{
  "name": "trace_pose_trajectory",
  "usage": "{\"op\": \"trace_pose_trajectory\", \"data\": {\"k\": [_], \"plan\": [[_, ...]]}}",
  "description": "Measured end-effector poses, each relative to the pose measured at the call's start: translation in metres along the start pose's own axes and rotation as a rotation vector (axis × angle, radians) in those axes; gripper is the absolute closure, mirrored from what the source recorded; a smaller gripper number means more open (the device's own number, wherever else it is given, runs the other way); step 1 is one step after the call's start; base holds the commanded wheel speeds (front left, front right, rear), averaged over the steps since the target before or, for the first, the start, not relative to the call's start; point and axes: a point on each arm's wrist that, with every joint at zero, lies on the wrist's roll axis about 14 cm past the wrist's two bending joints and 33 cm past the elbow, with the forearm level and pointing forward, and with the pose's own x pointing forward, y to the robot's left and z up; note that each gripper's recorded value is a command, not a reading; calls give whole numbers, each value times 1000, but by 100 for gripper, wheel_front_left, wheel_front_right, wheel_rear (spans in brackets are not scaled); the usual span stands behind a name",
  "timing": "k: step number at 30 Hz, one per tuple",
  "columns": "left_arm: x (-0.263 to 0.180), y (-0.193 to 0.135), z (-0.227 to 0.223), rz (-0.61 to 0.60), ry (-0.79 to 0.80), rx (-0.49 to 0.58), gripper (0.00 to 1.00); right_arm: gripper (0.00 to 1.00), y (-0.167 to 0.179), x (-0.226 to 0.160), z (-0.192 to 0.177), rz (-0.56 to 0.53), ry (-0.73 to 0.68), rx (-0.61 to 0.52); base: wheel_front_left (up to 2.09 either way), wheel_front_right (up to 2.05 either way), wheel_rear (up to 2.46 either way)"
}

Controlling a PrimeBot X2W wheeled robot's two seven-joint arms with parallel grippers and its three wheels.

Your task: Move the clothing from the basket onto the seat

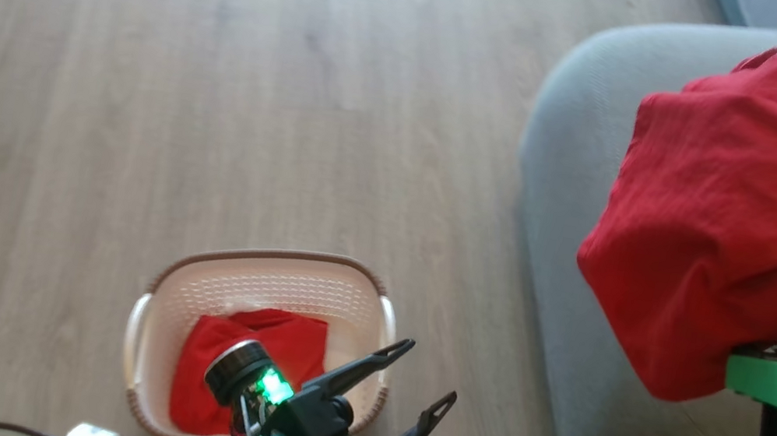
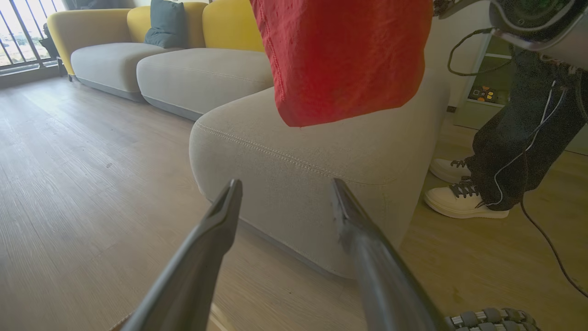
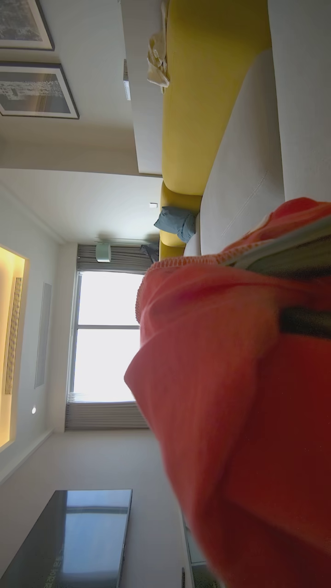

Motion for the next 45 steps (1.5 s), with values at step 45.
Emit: {"op": "trace_pose_trajectory", "data": {"k": [45], "plan": [[63,-109,-8,-509,-27,-50,0,100,-184,-126,57,-618,-6,-172,0,0,0]]}}
